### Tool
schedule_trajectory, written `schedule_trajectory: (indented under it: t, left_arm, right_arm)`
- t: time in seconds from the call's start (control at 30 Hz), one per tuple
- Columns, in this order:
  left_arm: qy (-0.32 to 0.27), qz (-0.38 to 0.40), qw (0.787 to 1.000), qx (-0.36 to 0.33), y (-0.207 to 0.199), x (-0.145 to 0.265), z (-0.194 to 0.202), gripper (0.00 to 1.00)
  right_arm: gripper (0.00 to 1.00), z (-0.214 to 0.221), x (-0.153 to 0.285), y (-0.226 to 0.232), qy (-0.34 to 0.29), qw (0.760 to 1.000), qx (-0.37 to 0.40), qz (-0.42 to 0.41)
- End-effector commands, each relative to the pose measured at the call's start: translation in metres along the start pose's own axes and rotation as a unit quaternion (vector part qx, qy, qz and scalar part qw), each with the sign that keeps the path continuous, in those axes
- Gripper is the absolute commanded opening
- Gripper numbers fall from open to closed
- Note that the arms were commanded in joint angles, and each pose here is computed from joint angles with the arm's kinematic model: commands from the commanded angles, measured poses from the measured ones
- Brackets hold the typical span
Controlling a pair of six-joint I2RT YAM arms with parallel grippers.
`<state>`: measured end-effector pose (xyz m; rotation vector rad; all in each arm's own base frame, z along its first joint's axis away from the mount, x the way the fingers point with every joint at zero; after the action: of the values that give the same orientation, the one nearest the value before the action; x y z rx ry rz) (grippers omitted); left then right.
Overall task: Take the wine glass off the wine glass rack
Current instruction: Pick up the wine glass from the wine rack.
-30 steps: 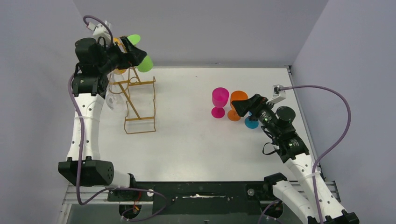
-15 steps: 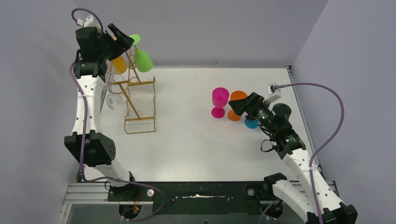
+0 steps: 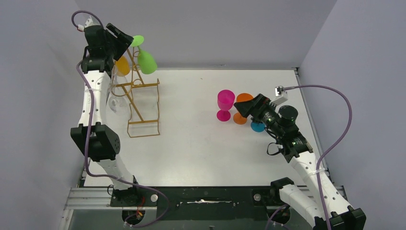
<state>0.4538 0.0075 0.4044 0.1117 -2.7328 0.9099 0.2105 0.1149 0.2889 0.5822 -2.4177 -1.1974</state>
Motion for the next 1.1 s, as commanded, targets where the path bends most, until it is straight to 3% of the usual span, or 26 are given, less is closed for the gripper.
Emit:
schedule_trajectory:
  t: [0.0,0.37,1.07]
  left_arm:
    - [-0.03,0.004,0.999,0.021,-0.017,-0.005,-0.009,0.6]
    - [-0.073,-0.047,0.994,0.068,-0.022,-0.019,0.007,0.54]
    - [-0.094,-0.054,0.989,0.103,-0.014,-0.019,0.014,0.19]
  right_arm:
    - [0.9,-0.012,0.0,0.021,-0.022,0.999,0.007,-0.045]
    - [0.9,-0.011,0.001,0.021,-0.026,0.999,-0.001,-0.048]
    - [0.91,-0.004,0.007,0.014,-0.02,0.999,-0.002,-0.035]
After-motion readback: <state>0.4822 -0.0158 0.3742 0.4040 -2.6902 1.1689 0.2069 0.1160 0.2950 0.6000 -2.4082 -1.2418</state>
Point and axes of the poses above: each gripper's point midway between its finger pads, its own x axis back along the fingers, its own y axis along the line the jaws close on, z = x × y, the point moved 9 cm from there along x, back along the fingers, and after that the axes turned 9 degrees about -x, right-handed, at the moved point
